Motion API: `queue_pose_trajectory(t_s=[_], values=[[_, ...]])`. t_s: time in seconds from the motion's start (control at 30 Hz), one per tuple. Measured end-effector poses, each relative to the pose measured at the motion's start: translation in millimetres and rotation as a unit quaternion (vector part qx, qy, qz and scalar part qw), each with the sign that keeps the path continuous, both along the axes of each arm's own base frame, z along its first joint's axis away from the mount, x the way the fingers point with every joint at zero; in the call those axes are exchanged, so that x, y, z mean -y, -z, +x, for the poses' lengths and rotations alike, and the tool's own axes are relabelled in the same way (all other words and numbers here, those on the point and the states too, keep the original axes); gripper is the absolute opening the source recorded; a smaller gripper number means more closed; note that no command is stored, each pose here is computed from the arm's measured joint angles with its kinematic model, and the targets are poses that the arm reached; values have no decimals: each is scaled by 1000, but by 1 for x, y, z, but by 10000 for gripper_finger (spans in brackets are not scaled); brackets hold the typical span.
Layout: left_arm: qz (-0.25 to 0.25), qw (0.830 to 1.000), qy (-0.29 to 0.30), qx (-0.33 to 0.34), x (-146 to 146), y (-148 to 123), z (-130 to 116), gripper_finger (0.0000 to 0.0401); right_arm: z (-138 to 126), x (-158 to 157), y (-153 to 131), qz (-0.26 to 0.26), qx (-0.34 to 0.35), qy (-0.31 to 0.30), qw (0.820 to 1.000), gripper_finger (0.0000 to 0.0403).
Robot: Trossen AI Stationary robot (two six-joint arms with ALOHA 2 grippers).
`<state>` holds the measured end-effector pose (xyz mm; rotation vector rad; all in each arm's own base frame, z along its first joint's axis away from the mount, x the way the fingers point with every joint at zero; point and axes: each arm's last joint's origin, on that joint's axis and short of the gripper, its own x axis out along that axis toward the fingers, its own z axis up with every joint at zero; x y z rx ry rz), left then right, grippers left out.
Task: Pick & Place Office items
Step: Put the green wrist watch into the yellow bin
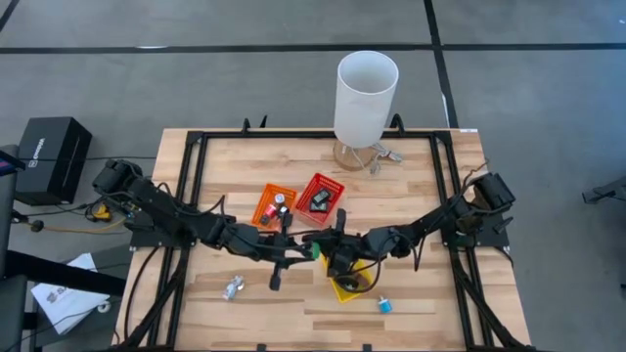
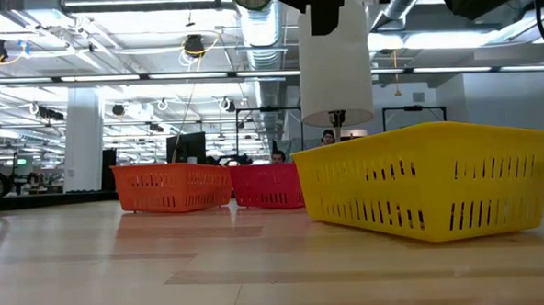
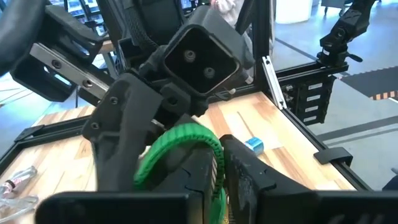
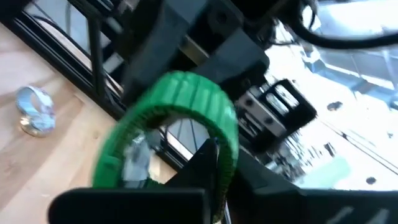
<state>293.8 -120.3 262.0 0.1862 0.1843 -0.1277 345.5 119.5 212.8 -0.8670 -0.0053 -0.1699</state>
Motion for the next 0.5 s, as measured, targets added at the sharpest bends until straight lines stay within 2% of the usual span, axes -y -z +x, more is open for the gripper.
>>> queue_pose_trajectory(t_s=[0.23, 0.4, 0.5], values=[[-7, 1000, -1, -2, 0, 1, -1, 79, -1, 0, 0, 1, -2, 37, 999, 8], [-16, 1000, -10, -12, -1, 7, -3, 114, -6, -8, 0, -18, -10, 88, 996, 5], [-13, 1000, -26, -10, -2, 7, -3, 131, -11, -17, 0, -25, -13, 88, 996, 7]])
